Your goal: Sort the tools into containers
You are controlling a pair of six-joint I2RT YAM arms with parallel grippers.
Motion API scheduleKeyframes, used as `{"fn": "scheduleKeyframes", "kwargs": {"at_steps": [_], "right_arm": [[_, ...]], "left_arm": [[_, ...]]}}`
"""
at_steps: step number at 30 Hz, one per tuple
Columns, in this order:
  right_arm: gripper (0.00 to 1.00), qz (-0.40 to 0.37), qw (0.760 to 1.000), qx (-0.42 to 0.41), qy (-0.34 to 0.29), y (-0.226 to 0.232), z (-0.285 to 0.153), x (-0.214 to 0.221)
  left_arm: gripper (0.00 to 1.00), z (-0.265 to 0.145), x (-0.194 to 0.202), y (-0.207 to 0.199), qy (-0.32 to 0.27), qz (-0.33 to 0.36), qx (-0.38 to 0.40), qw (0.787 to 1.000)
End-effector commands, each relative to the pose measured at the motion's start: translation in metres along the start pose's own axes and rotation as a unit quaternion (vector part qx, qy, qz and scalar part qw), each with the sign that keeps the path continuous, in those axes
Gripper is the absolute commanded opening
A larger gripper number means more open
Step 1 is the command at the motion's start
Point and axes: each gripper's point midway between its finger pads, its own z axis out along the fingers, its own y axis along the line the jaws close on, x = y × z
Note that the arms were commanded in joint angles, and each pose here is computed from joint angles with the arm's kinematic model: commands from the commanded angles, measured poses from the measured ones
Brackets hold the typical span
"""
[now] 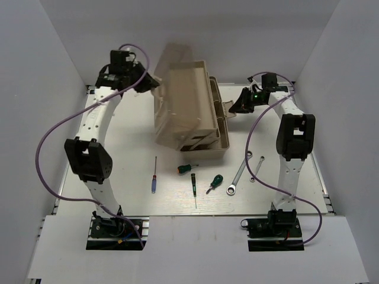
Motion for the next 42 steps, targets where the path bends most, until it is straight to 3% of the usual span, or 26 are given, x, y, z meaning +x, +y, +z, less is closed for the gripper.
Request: {"fn": "scheduleKeyframes", "kwargs": {"at_steps": [1, 3, 4, 8, 9, 10, 11, 12, 13, 15, 20, 23, 24, 25, 26, 27, 28, 29, 30, 31, 35, 36, 38, 39, 40, 42], "right_arm": [[0.0, -0.03, 0.995, 0.059, -0.081, -0.028, -0.045, -0.039], [0.0, -0.025, 0.994, 0.064, -0.08, -0.033, -0.048, -0.036], [0.0, -0.024, 0.994, 0.064, -0.08, -0.034, -0.048, -0.035], [0.0, -0.025, 0.995, 0.06, -0.078, -0.033, -0.051, -0.033], [0.21, -0.032, 0.995, 0.054, -0.079, -0.031, -0.052, -0.034], [0.29, -0.033, 0.995, 0.05, -0.076, -0.029, -0.052, -0.033], [0.48, -0.041, 0.995, 0.042, -0.076, -0.026, -0.054, -0.033], [0.48, -0.042, 0.995, 0.04, -0.077, -0.025, -0.055, -0.033], [0.71, -0.047, 0.995, 0.04, -0.077, -0.025, -0.055, -0.033], [0.9, -0.05, 0.995, 0.041, -0.079, -0.023, -0.06, -0.034], [0.9, -0.059, 0.993, 0.061, -0.081, -0.028, -0.08, -0.031], [0.9, -0.063, 0.992, 0.082, -0.073, -0.036, -0.1, -0.021], [0.9, -0.077, 0.991, 0.089, -0.067, -0.032, -0.11, -0.016], [0.9, -0.076, 0.99, 0.097, -0.066, -0.036, -0.117, -0.013], [0.81, -0.068, 0.99, 0.114, -0.042, -0.045, -0.118, 0.004], [0.71, -0.106, 0.986, 0.124, -0.04, -0.037, -0.132, 0.008], [0.58, -0.111, 0.985, 0.131, -0.03, -0.04, -0.134, 0.017], [0.25, -0.122, 0.982, 0.145, -0.026, -0.042, -0.139, 0.027], [0.04, -0.15, 0.977, 0.149, -0.018, -0.04, -0.144, 0.038], [0.0, -0.148, 0.976, 0.159, -0.002, -0.043, -0.146, 0.05], [0.0, -0.178, 0.965, 0.177, 0.071, -0.042, -0.162, 0.101], [0.07, -0.175, 0.964, 0.184, 0.079, -0.043, -0.164, 0.108], [0.16, -0.164, 0.959, 0.204, 0.112, -0.048, -0.169, 0.135], [0.25, -0.154, 0.955, 0.218, 0.129, -0.056, -0.169, 0.15], [0.27, -0.149, 0.954, 0.232, 0.118, -0.052, -0.173, 0.151], [0.37, -0.137, 0.942, 0.273, 0.14, -0.064, -0.172, 0.171]], "left_arm": [[0.0, -0.043, -0.048, 0.04, -0.089, 0.004, -0.066, 0.994], [0.0, -0.042, -0.044, 0.063, -0.08, -0.01, -0.087, 0.993], [0.06, -0.04, -0.041, 0.066, -0.075, -0.012, -0.091, 0.993], [0.46, -0.043, -0.046, 0.086, -0.079, -0.026, -0.108, 0.991], [0.54, -0.043, -0.046, 0.086, -0.079, -0.026, -0.108, 0.991], [0.59, -0.045, -0.049, 0.091, -0.082, -0.029, -0.111, 0.99], [0.66, -0.048, -0.053, 0.093, -0.085, -0.031, -0.114, 0.989], [0.7, -0.051, -0.055, 0.09, -0.088, -0.03, -0.112, 0.989], [0.73, -0.05, -0.054, 0.097, -0.083, -0.036, -0.12, 0.989], [0.76, -0.054, -0.058, 0.101, -0.089, -0.039, -0.128, 0.987], [0.73, -0.079, -0.06, 0.106, -0.108, -0.031, -0.159, 0.981], [0.54, -0.101, -0.046, 0.109, -0.104, -0.002, -0.198, 0.975], [0.38, -0.108, -0.039, 0.114, -0.097, 0.012, -0.211, 0.973], [0.29, -0.113, -0.031, 0.112, -0.091, 0.013, -0.21, 0.973], [0.22, -0.116, -0.015, 0.125, -0.077, 0.016, -0.227, 0.971], [0.1, -0.138, -0.015, 0.117, -0.1, 0.025, -0.227, 0.968], [0.05, -0.143, -0.001, 0.128, -0.087, 0.029, -0.242, 0.966], [0.02, -0.152, 0.002, 0.127, -0.094, 0.035, -0.244, 0.965], [0.01, -0.172, 0.004, 0.118, -0.107, 0.055, -0.236, 0.964], [0.0, -0.178, 0.009, 0.116, -0.107, 0.066, -0.231, 0.965], [0.03, -0.199, 0.037, 0.08, -0.072, 0.119, -0.162, 0.977], [0.06, -0.2, 0.05, 0.077, -0.048, 0.123, -0.144, 0.981], [0.2, -0.211, 0.078, 0.075, -0.012, 0.136, -0.136, 0.981], [0.26, -0.214, 0.092, 0.077, 0.005, 0.135, -0.134, 0.982], [0.38, -0.219, 0.1, 0.08, 0.012, 0.138, -0.136, 0.981], [0.45, -0.22, 0.13, 0.083, 0.051, 0.135, -0.118, 0.982]]}}
